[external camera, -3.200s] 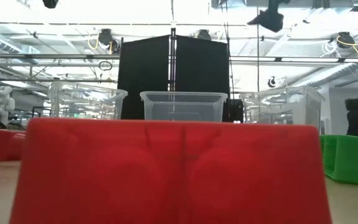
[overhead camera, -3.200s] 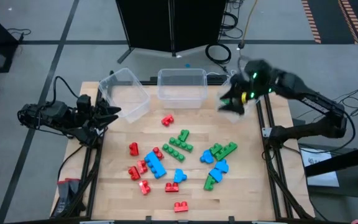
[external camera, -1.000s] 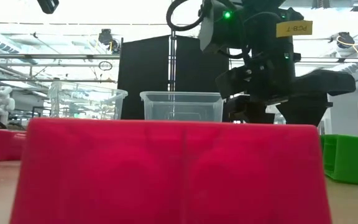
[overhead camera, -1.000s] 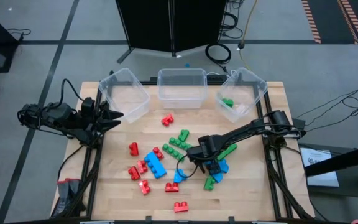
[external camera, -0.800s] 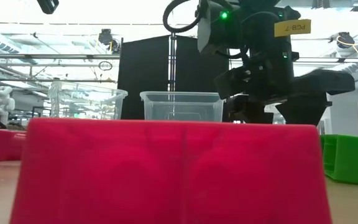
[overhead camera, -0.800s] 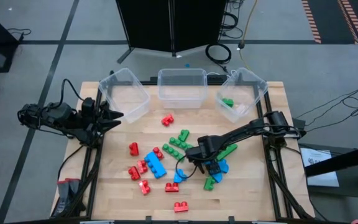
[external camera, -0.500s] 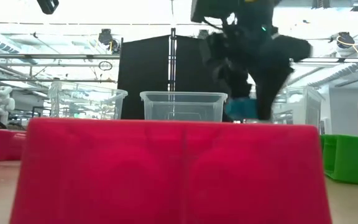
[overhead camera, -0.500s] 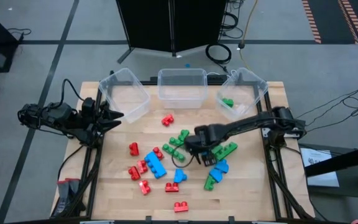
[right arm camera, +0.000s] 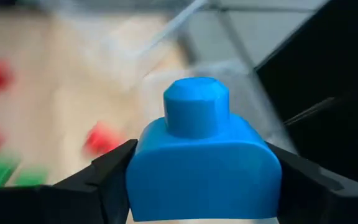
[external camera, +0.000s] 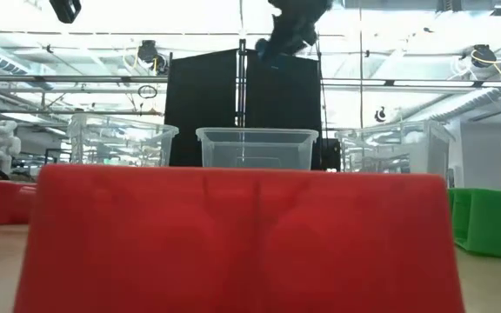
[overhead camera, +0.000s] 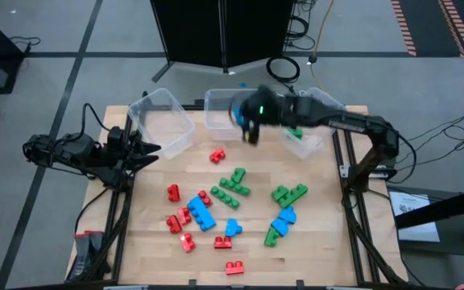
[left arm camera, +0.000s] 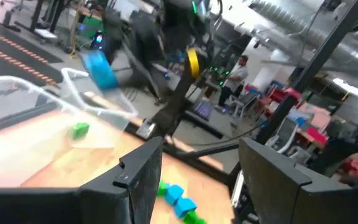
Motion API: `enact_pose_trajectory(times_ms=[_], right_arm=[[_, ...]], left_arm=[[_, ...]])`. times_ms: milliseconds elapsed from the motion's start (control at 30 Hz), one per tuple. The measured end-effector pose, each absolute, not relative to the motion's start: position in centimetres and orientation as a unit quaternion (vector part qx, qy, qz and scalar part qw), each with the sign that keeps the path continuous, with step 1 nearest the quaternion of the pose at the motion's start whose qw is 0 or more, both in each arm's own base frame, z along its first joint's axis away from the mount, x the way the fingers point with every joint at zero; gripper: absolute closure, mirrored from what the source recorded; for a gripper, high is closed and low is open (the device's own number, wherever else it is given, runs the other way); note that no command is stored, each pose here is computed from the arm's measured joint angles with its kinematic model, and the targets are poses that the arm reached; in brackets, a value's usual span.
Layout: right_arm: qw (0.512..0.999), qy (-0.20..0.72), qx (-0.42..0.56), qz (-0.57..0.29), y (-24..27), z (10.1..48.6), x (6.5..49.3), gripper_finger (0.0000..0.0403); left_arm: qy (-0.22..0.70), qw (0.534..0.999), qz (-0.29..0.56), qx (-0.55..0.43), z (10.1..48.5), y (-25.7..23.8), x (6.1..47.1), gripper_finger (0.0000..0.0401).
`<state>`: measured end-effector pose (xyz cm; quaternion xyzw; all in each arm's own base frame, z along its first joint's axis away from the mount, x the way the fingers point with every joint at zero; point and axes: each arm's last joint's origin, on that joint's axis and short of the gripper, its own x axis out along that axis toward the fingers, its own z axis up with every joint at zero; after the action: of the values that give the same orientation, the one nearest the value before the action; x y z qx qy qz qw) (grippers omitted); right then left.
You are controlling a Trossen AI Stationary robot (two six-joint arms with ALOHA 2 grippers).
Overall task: Sort blocks
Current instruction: Put the blue game piece into the middle transparent bin
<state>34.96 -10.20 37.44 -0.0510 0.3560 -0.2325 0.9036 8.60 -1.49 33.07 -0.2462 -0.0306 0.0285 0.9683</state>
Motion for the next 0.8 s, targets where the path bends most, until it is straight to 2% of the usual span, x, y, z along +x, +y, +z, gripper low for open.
enact_pose_trajectory(times_ms=[133,200,567,800], right_arm=[[0.913,0.277,-0.001,-0.301,-15.1,38.2,35.1,0.0122],[0.906,0.268,0.026,-0.328,-17.1,37.6,35.1,0.0123],[0.863,0.387,0.096,-0.31,-22.4,29.3,36.8,0.0122],[0.862,0.409,0.111,-0.278,-22.8,27.0,37.6,0.0045]], left_arm=[[-0.021,0.968,0.04,-0.245,32.8,-1.5,8.7,0.0192],[-0.019,0.969,0.042,-0.245,32.8,-1.5,8.8,0.0192],[-0.01,0.969,0.044,-0.243,32.6,-1.5,8.9,0.0192],[-0.01,0.969,0.044,-0.243,32.6,-1.5,8.9,0.0192]])
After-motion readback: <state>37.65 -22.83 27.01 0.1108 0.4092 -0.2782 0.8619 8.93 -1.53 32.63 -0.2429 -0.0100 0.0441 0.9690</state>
